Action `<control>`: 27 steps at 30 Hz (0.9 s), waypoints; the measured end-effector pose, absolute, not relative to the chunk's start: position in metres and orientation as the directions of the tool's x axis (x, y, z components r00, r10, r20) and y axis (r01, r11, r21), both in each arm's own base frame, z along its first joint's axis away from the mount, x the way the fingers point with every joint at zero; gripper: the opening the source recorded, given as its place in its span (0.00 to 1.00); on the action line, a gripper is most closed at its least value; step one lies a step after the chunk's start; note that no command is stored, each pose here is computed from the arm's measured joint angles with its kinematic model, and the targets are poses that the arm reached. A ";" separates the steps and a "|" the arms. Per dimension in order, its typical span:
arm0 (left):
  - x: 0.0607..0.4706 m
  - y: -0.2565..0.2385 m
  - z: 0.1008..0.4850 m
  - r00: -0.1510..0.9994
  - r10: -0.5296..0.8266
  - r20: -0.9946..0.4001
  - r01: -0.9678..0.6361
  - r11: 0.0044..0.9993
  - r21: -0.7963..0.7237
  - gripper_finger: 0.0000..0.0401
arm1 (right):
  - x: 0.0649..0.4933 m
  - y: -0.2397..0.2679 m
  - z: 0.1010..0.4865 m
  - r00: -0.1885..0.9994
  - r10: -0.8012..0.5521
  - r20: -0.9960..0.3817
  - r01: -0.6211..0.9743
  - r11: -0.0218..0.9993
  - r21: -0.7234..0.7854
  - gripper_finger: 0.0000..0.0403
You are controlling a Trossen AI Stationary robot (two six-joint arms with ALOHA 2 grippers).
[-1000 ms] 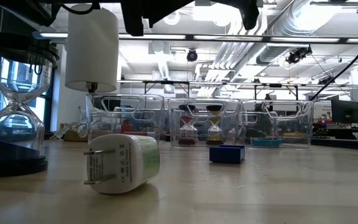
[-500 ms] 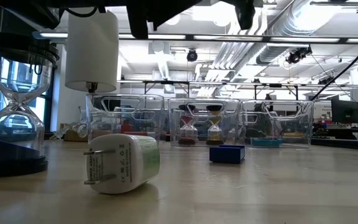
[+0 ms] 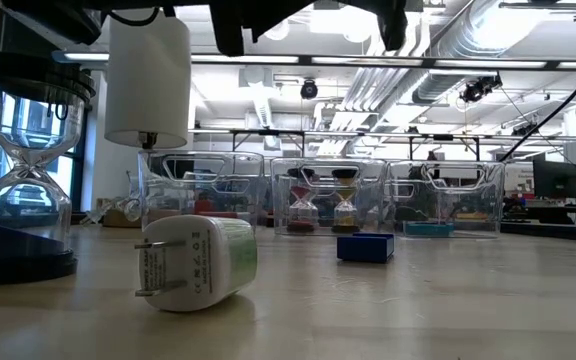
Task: Pick & Place Office items
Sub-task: Put the pink charger adapter into the left transparent bin
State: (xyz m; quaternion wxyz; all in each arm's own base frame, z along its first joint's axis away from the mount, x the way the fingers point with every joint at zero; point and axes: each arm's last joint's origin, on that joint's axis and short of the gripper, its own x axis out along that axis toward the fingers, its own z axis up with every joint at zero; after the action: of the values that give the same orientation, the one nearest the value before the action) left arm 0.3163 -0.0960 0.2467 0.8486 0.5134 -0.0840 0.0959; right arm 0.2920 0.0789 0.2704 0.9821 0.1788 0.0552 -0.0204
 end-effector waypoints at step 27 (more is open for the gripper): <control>0.317 -0.094 0.247 0.967 0.059 0.247 -0.244 0.488 0.838 0.89 | 0.302 0.080 0.261 0.994 0.029 -0.103 0.012 0.926 0.377 0.29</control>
State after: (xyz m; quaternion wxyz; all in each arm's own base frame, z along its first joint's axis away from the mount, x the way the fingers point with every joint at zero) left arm 0.3170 -0.0943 0.2471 0.8576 0.4980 -0.0929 0.0883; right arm 0.3023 0.0798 0.2611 0.9799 0.1923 0.0535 0.0042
